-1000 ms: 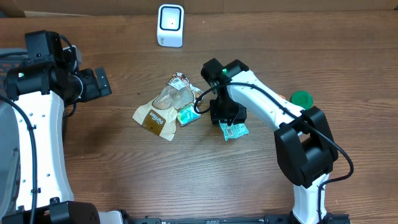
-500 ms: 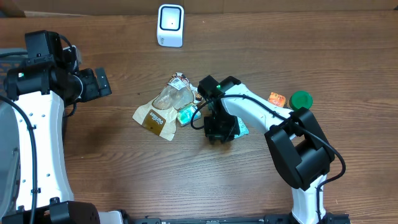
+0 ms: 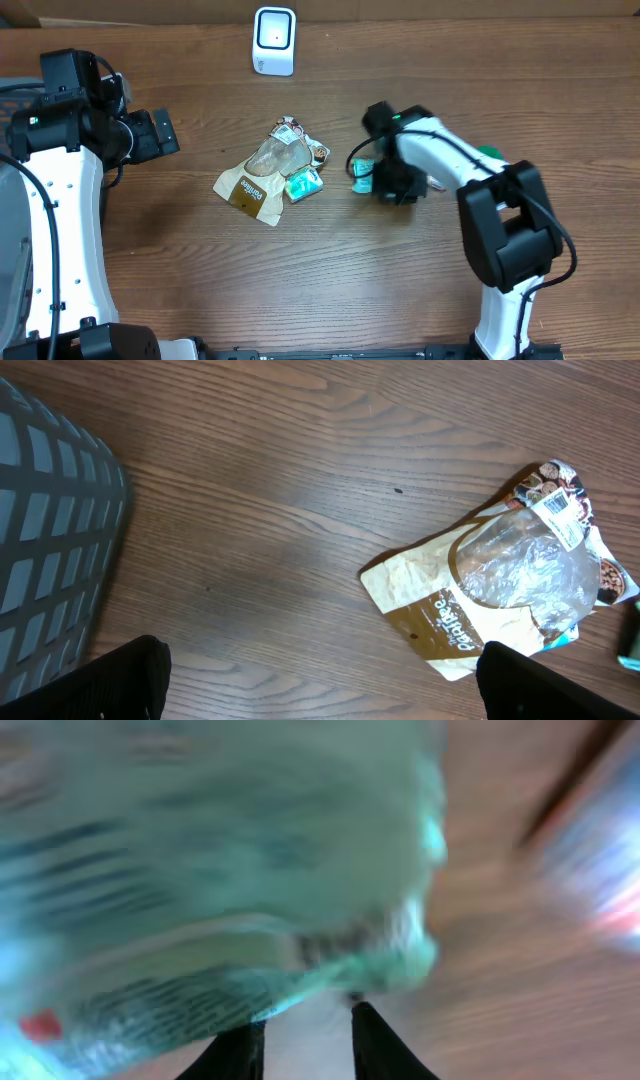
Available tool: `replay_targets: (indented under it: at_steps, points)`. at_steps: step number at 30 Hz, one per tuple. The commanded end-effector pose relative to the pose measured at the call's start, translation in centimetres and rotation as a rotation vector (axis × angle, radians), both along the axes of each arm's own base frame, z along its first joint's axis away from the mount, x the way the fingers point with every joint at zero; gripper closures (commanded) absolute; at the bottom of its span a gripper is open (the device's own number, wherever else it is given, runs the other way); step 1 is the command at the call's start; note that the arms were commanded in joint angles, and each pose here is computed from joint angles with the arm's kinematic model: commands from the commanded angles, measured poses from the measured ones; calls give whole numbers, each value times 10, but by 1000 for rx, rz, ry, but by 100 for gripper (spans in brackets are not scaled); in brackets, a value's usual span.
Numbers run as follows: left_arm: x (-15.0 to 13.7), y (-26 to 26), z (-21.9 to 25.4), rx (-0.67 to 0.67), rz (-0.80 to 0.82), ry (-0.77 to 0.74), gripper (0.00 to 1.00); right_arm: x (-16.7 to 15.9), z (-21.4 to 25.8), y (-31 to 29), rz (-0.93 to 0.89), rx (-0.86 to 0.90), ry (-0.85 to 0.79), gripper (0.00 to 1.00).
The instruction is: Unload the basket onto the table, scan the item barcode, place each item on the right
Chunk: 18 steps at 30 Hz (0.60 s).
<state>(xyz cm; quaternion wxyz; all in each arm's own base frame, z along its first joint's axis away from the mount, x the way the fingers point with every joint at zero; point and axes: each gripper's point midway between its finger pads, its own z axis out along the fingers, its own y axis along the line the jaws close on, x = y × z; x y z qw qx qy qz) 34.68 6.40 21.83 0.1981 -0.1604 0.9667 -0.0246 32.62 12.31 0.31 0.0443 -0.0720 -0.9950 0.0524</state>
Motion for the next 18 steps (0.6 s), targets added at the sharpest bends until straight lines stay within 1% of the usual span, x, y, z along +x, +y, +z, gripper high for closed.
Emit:
replay_targets:
  at_steps: [1,8,10,13,14,16,18]
  points:
    - [1,-3,4,5,-19,-13,0,24,4,-22,-9,-31,-88,75]
    - [1,-3,4,5,-19,-13,1,75,6,-33,-43,26,-264,72]
    - [1,-3,4,5,-18,-12,0,88,8,-31,-52,52,-315,69]
    - [1,-3,4,5,-19,-13,0,107,13,-11,-16,161,-384,63]
    - [1,-3,4,5,-19,-13,0,114,18,6,41,248,-410,60]
    - [1,-3,4,5,-19,-13,0,120,23,23,94,330,-434,57]
    - [1,-3,4,5,-19,-13,0,122,25,30,104,356,-448,56]
